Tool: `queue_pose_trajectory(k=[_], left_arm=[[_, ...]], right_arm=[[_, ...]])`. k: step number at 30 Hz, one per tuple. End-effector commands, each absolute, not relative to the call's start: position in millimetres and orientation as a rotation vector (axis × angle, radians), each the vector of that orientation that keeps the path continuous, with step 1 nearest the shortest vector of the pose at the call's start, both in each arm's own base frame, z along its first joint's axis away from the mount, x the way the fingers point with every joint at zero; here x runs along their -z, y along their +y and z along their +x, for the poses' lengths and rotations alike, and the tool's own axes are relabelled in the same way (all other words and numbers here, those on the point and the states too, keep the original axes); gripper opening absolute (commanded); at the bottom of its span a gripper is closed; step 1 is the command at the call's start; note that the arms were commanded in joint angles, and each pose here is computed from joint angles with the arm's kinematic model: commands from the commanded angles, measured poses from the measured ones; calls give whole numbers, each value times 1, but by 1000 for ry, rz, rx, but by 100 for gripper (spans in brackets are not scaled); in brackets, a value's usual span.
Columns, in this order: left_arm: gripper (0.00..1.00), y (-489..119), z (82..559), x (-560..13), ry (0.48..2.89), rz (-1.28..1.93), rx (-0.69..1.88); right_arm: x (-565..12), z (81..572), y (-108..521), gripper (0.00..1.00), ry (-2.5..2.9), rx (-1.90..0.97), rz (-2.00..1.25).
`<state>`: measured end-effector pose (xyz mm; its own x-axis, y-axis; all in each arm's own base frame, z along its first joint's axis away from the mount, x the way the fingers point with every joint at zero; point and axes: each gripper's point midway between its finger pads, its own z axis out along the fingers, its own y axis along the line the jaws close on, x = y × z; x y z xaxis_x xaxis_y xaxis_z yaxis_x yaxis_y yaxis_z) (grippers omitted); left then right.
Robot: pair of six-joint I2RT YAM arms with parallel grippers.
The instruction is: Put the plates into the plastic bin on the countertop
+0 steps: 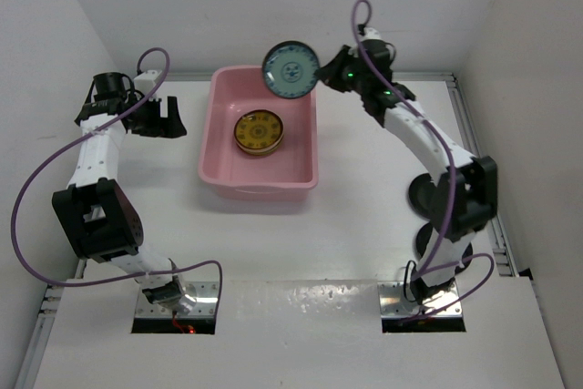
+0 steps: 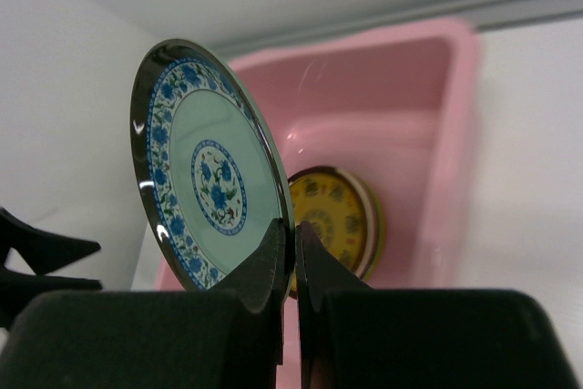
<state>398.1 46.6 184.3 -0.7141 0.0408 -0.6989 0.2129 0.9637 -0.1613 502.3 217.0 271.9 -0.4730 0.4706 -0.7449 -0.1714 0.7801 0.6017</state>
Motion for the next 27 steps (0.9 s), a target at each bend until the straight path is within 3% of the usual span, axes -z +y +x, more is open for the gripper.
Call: queue_pose_trajectory(k=[1,6,14,19,22,27], left_arm=[[90,-9,380,-248,2076,421,676],[89,1,382,-230,2167,365,574],[89,9,373,-214,2231,314,508],[89,11,375,-214,2230,303,498],[89,14,381,-223,2227,300,436],[89,13,390,-231,2231,297,362]], right_arm=[[-188,503,265,0,2168,-776,137],[-193,512,331,0,2170,-820,16],[-144,525,343,0,2219,-706,58],[-150,514,363,66,2219,-730,-104],[-183,509,363,79,2151,-716,-197],[-261,492,304,85,2076,-639,-137]])
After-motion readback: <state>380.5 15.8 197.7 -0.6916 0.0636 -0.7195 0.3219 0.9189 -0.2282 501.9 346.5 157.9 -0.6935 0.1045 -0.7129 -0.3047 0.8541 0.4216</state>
